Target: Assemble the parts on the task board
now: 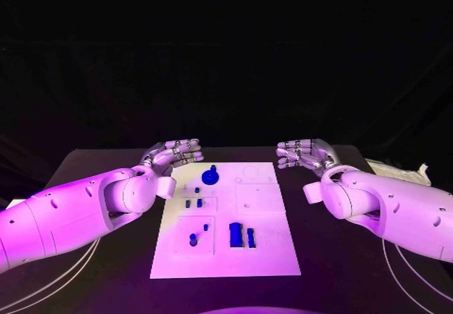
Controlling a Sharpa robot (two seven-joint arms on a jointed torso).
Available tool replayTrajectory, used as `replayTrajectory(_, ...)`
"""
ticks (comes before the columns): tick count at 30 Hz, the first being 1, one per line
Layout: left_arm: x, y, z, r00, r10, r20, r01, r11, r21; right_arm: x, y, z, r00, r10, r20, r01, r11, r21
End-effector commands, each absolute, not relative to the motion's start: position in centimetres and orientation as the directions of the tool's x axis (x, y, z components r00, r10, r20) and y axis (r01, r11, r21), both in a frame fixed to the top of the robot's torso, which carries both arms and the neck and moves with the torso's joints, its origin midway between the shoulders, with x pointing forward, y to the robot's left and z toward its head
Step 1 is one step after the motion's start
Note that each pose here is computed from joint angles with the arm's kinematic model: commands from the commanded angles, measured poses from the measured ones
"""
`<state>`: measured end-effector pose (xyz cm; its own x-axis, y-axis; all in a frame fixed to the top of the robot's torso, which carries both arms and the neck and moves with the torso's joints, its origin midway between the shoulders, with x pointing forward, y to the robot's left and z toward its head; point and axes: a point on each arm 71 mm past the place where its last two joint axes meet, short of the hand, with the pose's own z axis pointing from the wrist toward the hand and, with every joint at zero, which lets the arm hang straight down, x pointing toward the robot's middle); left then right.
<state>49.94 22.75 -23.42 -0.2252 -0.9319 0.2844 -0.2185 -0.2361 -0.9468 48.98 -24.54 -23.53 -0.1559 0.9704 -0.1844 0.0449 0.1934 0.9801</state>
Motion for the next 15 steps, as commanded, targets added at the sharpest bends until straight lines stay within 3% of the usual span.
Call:
replayTrajectory(1, 50.3, 23.2, -23.3, -0.143, -0.957, 0.251, -0.122, -0.234, -0.964, 49.6, -24.2, -23.3, -0.171, 0.985, -0.023, 0.008, 0.024, 1.0)
replayTrajectory(6, 50.3, 23.3, -23.7, -0.108, -0.967, 0.23, -0.108, -0.219, -0.97, 50.2, -23.7, -23.4, -0.196, 0.98, -0.024, -0.016, 0.021, 1.0)
replayTrajectory(7, 50.2, 22.8, -23.9, -0.165, -0.952, 0.256, -0.17, -0.228, -0.959, 50.1, -24.2, -23.7, -0.149, 0.985, -0.09, 0.025, 0.095, 0.995)
replayTrajectory(15, 49.6, 22.2, -23.8, -0.143, -0.966, 0.214, -0.147, -0.193, -0.97, 49.2, -22.9, -23.4, -0.116, 0.992, -0.059, 0.013, 0.061, 0.998)
